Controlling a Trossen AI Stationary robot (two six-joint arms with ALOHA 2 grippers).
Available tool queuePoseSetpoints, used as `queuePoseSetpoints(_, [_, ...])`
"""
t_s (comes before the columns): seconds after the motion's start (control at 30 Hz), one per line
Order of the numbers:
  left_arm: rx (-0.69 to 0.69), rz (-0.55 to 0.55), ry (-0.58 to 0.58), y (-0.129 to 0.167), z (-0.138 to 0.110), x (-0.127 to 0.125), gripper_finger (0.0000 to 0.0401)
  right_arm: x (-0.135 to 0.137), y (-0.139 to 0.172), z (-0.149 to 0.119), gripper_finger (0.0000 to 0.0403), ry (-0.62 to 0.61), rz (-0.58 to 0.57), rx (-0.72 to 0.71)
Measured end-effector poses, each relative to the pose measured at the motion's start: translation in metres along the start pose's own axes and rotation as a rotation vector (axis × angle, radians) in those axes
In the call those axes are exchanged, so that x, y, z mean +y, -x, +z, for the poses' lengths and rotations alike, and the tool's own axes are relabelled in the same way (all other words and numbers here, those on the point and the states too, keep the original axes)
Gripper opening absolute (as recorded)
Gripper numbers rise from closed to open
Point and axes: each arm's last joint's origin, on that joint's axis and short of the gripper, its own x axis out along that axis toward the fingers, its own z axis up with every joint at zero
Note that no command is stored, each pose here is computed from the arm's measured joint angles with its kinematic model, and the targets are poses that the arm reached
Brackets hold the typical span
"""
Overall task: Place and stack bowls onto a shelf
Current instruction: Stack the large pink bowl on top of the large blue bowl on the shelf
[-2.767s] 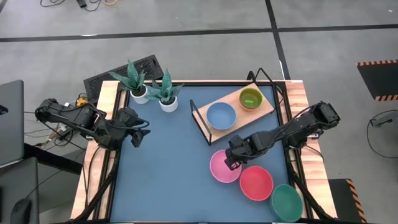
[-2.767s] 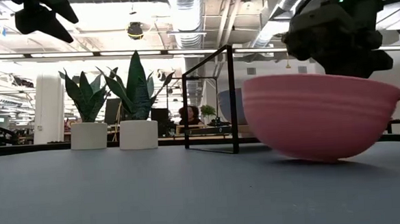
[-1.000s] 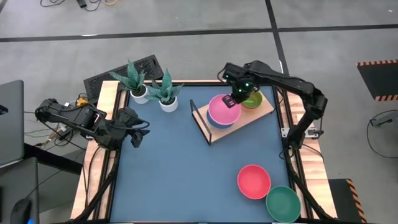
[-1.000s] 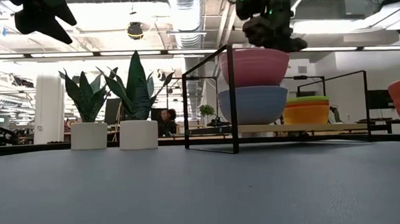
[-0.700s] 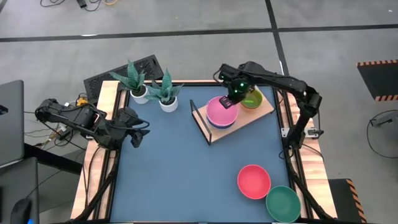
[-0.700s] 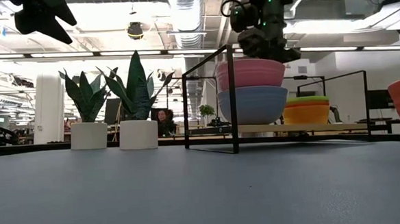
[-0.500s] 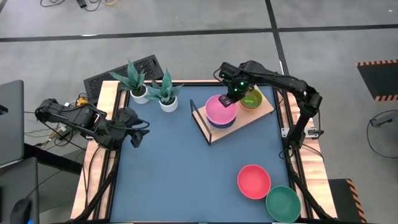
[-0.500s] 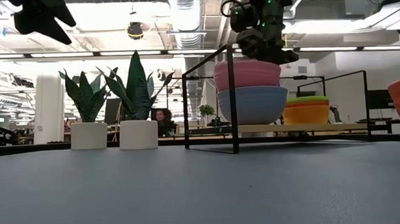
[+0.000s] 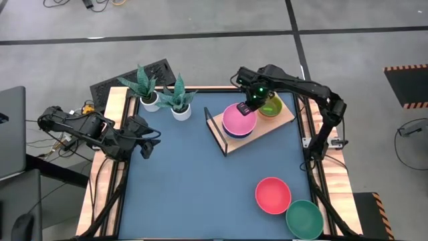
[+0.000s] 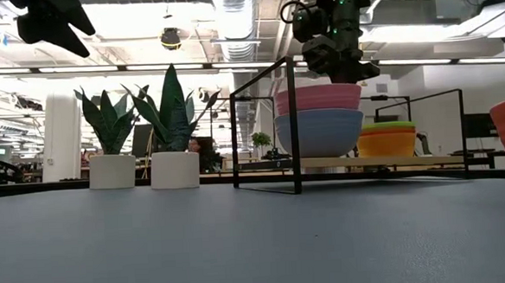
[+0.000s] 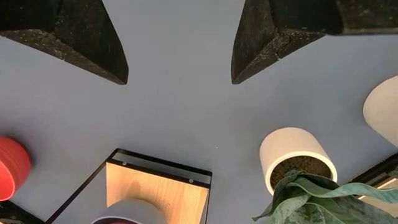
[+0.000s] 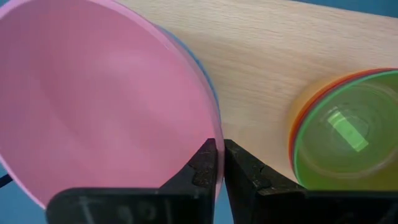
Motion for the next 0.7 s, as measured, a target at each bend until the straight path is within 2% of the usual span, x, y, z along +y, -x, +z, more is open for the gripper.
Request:
queuePoseSetpoints(0.2, [0.000,0.000,0.000,0.000,0.000,0.000,0.0269,0.001,0.000,0.000,0.0075,0.004,0.023,0.008])
queuePoseSetpoints(0.47, [0.000,0.000,0.000,0.000,0.000,0.000,0.0269,0.002,0.001,0.002,0.0160,0.008,0.037,-0.023])
queuePoseSetpoints(0.57, [0.000,0.000,0.001,0.000,0.000,0.000,0.0269,0.002,0.012,-0.001,0.0180,0.014,0.059,-0.077])
queuePoseSetpoints(0.7, [0.000,-0.001,0.002,0.000,0.000,0.000,0.0269,0.001,0.039,-0.011,0.0185,0.024,0.089,-0.197])
